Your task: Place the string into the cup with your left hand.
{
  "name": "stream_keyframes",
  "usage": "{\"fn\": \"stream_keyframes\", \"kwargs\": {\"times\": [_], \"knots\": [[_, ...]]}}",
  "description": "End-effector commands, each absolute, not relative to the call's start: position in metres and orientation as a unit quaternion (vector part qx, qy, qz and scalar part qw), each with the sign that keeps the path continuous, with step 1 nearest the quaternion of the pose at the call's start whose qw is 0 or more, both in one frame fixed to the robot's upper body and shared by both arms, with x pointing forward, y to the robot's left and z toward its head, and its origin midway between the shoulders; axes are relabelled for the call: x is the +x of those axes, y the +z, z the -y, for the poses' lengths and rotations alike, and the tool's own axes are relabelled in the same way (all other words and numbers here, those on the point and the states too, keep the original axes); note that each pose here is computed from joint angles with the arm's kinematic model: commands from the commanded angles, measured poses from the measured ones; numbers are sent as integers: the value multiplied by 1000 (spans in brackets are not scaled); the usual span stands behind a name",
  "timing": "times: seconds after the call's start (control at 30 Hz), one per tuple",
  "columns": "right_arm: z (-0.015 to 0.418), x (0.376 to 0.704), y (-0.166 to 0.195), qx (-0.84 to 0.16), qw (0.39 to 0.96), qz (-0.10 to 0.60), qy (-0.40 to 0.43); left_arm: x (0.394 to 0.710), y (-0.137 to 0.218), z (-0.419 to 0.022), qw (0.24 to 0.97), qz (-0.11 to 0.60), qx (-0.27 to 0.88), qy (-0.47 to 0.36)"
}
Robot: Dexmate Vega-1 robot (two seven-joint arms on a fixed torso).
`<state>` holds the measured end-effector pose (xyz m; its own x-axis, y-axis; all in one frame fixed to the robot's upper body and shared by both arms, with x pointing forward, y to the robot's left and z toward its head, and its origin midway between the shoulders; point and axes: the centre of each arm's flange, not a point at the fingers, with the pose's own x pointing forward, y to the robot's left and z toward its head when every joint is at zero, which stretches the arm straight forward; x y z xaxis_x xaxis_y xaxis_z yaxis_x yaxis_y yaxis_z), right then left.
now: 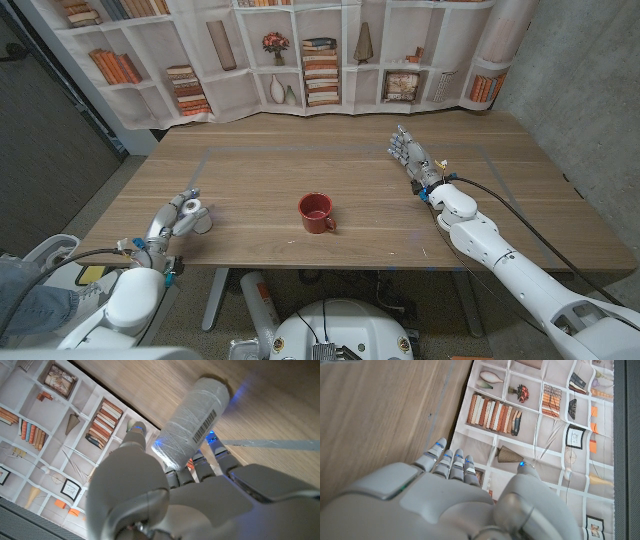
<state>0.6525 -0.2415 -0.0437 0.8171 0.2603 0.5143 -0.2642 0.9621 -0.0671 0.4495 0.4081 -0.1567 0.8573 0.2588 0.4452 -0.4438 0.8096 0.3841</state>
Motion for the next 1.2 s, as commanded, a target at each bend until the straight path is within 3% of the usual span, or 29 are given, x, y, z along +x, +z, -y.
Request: {"fn": "stream_keyframes", "kwargs": {"times": [0.03, 0.63, 1.2], "knots": [[244, 654, -46, 4, 954, 266, 140, 448, -156, -400, 925, 202, 234, 220], [248, 659, -44, 1, 954, 262, 144, 455, -157, -393, 926, 197, 209, 244], [248, 654, -40, 0, 953, 267, 143, 452, -134, -393, 924, 212, 211, 238]]}}
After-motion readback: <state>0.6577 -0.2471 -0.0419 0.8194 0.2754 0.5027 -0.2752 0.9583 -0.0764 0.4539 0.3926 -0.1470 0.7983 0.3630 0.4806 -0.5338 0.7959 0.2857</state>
